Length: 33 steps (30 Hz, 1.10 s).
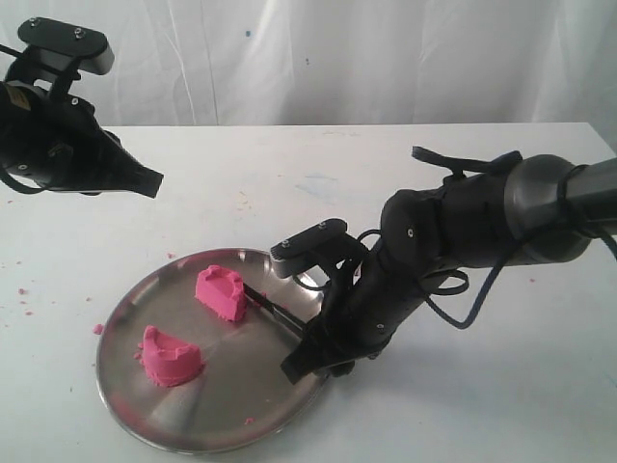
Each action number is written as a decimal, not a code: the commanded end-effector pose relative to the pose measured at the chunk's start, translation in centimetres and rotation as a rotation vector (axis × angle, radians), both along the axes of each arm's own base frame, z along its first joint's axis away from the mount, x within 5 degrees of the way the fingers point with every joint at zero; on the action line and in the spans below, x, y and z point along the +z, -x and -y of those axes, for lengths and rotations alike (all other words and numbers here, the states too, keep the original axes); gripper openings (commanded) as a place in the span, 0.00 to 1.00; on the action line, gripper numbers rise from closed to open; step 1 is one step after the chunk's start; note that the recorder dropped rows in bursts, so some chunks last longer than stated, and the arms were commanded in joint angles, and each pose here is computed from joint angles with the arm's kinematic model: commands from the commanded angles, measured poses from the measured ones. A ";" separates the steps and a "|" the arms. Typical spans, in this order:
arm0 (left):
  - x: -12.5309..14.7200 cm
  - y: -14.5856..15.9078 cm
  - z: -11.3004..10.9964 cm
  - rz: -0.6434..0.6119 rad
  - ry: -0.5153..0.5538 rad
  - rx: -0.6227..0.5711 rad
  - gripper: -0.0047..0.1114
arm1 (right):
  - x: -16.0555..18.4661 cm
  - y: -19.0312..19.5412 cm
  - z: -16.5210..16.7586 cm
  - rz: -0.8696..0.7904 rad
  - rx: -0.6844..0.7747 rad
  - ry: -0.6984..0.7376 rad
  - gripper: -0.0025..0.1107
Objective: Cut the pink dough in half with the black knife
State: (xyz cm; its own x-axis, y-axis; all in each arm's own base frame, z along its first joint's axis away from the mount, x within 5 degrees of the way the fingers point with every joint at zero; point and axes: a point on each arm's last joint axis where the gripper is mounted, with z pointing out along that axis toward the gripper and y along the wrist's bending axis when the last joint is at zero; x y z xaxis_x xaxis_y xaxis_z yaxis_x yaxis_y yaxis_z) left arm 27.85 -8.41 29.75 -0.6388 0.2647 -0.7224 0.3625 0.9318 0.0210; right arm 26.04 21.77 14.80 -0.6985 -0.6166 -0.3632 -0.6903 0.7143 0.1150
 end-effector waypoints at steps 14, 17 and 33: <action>-0.1 0.4 0.0 -0.029 -0.029 -0.018 0.04 | 7.6 -3.1 3.2 0.314 -0.061 0.074 0.45; -0.2 0.4 -0.3 -0.025 -0.090 -0.039 0.04 | 7.1 -5.4 6.7 0.314 -0.256 0.098 0.35; -2.5 0.8 -5.1 -0.002 0.005 0.235 0.04 | 13.6 -5.0 19.3 0.564 -0.843 -0.253 0.02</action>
State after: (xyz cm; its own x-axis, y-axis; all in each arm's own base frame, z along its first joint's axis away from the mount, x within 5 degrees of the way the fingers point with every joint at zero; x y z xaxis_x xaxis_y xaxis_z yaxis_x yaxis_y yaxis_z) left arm 27.61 -4.79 26.05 -0.7005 0.1930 -0.6871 0.2206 0.9741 0.0488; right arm 32.81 3.10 24.88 -0.7003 0.0785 -0.7095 0.0167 0.9955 0.0937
